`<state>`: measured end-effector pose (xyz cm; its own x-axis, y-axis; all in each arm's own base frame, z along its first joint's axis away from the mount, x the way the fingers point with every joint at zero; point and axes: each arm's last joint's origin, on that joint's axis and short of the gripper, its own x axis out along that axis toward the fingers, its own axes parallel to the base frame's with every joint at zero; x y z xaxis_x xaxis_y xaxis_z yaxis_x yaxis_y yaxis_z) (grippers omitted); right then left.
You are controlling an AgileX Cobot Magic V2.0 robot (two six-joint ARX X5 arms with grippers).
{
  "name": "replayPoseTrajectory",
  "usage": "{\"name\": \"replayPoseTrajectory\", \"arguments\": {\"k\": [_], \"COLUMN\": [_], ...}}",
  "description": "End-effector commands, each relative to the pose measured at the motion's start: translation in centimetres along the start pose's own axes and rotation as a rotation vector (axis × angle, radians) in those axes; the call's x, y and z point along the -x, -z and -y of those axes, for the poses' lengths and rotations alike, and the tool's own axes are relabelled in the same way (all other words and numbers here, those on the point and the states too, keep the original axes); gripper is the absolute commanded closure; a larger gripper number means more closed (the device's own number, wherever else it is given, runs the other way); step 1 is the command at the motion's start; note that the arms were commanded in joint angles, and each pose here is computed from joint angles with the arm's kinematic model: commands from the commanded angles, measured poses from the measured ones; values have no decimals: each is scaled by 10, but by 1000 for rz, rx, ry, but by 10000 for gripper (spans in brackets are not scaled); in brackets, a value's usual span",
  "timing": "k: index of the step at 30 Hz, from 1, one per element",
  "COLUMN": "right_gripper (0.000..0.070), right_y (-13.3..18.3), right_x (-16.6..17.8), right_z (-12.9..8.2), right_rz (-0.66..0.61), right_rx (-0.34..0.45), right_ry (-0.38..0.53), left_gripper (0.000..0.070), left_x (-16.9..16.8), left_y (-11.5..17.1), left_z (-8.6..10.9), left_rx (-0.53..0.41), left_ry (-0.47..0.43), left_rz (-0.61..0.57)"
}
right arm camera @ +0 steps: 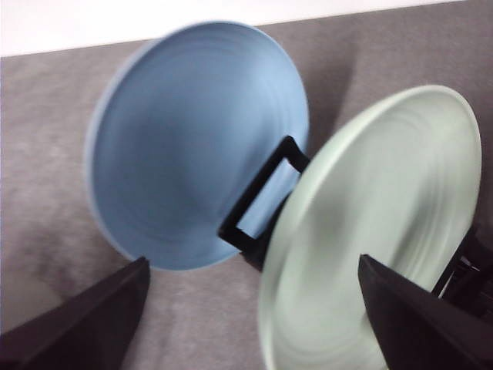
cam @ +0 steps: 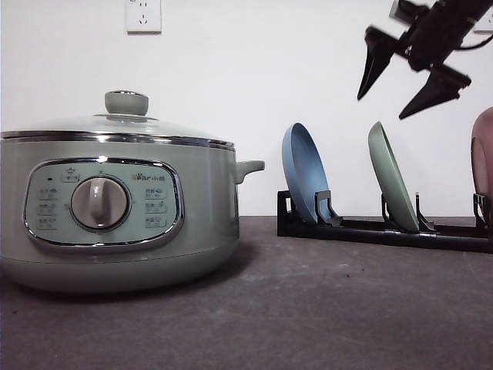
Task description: Transfer potato from steamer to green plate
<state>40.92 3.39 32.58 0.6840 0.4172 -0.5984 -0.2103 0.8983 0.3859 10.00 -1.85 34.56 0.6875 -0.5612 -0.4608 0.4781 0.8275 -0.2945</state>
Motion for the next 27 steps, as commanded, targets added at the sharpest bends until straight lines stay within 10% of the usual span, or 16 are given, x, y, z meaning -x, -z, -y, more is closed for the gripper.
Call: {"name": "replayPoseTrajectory", "arguments": {"k": [1, 9, 18, 27], "right_gripper": [179, 290, 568, 659], "right_y": [-4, 1, 3, 3], "right_x": [-9, -31, -35, -35], "right_z": [-1, 1, 1, 2], "right_rz": [11, -5, -5, -3], "right_rx": [-1, 4, 6, -1], "right_ry": [-5, 15, 35, 51], "left_gripper": [59, 59, 59, 58], "left_x": [4, 4, 4, 4], "left_y": [-6, -6, -6, -6], "left_z": [3, 3, 3, 3], "left_rx": [-27, -26, -25, -25], "left_ry": [4, 4, 4, 4], "left_rz": [23, 20, 20, 20]}}
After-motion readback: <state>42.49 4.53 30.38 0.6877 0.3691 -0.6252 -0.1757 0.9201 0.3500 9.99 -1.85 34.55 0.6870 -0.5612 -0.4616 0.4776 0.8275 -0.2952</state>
